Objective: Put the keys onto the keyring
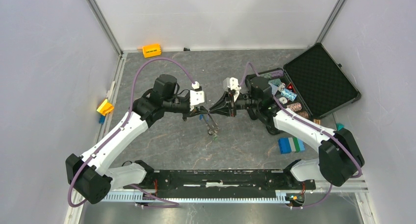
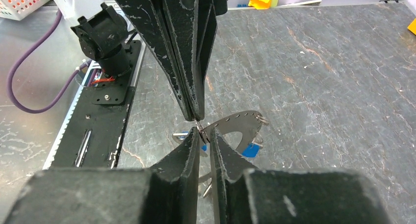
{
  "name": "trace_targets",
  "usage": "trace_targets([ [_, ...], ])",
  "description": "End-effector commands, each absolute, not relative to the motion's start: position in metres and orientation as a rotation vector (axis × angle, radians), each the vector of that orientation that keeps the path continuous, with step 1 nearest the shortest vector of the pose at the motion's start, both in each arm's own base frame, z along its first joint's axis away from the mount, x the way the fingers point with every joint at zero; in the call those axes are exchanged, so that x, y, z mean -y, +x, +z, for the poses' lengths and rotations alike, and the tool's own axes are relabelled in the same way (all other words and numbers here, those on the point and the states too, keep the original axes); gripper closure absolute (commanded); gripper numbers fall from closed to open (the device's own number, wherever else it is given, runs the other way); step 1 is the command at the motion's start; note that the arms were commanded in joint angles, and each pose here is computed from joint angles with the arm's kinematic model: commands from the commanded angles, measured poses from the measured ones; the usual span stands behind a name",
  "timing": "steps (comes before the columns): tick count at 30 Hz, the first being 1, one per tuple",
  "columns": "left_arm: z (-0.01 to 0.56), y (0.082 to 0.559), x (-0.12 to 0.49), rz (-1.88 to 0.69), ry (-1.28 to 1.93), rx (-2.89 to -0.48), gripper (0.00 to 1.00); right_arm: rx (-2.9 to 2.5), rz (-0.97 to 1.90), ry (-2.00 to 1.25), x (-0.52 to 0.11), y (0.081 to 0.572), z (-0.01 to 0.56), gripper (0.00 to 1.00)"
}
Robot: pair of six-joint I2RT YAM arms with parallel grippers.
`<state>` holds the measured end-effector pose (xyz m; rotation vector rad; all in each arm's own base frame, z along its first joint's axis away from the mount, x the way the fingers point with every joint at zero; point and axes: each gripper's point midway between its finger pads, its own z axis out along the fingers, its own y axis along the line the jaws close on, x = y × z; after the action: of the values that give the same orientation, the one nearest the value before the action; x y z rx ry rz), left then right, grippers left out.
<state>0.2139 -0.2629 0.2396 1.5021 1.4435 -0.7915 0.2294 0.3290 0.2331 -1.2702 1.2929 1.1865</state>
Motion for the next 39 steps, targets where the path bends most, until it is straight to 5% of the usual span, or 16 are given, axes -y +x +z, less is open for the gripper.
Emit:
trace_targets([
  [1, 0.265, 0.211, 0.271, -0.823, 1.484, -1.373, 0.98, -1.230, 1.121, -1.274, -0.333, 0.236, 0.255, 0.86],
  [9, 0.260, 0.212, 0.272, -0.822, 1.495, -1.388, 0.98, -1.211, 1.136, -1.301, -0.337, 0.231, 0.257, 1.00],
  [15, 0.265, 0.214, 0.273, -0.814, 1.489, -1.381, 0.97, -1.189, 1.144, -1.294, -0.334, 0.226, 0.257, 1.00],
  [20, 0.270, 0.212, 0.269, -0.785, 1.492, -1.357, 0.72, -1.168, 1.192, -1.257, -0.332, 0.222, 0.265, 1.00],
  [30, 0.267, 0.213, 0.254, -0.739, 1.485, -1.365, 0.40, -1.124, 1.292, -1.176, -0.324, 0.214, 0.279, 1.00],
  [39, 0.256, 0.210, 0.248, -0.784, 1.462, -1.396, 0.31, -1.061, 1.401, -1.085, -0.317, 0.204, 0.297, 1.00],
])
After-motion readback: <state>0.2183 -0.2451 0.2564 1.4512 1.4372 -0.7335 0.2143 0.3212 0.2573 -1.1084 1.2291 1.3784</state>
